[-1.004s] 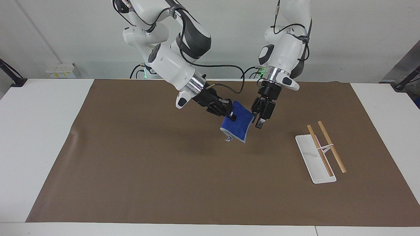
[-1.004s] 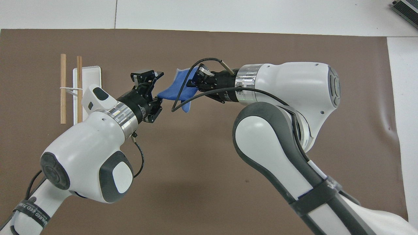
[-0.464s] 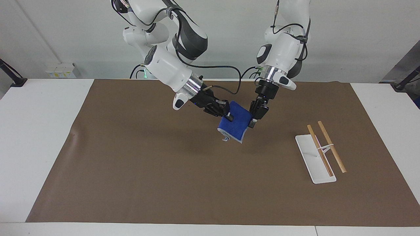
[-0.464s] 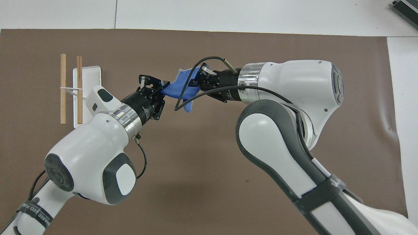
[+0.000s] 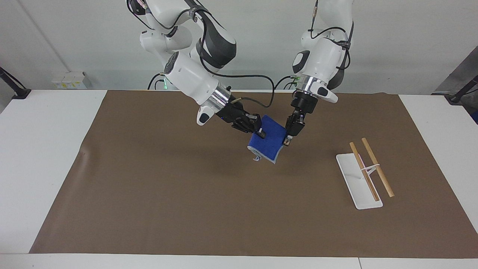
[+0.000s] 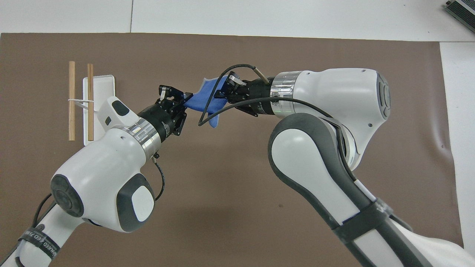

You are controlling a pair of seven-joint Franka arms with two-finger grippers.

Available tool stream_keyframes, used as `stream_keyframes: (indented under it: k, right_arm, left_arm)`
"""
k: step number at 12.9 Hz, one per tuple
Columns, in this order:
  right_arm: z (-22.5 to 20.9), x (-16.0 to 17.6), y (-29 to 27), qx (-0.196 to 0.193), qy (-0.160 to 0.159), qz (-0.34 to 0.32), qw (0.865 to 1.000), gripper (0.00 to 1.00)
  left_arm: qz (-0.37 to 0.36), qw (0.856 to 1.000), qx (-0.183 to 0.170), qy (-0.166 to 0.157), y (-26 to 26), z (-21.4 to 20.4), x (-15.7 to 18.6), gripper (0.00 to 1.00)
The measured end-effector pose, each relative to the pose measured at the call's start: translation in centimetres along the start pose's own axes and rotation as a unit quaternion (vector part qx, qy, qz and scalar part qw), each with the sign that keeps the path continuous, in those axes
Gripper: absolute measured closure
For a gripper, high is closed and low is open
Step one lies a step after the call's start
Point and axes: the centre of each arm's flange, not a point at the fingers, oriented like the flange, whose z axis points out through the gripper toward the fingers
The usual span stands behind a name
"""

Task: Right arm passes towel to left arm to hang
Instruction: 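Grasp the towel with the left gripper while the right gripper releases, then carry the towel over the sticks with the left gripper while the right withdraws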

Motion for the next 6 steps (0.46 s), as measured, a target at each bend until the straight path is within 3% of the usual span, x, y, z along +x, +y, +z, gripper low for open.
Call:
stream_keyframes:
  k: [3,6]
  right_arm:
    - [-0.5,0.8,0.8,-0.024,-0.005,-0.008,1.0,0.65]
    - [-3.3,2.7,2.5,-0.101,0.01,-0.052,0.993,0.28]
  left_arm:
    - [0.041,0.999,0.003,0.018,0.5,-0.1,3.0,0.98]
    - [0.053,0.998,0.016,0.041,1.0,-0.5,7.5,0.98]
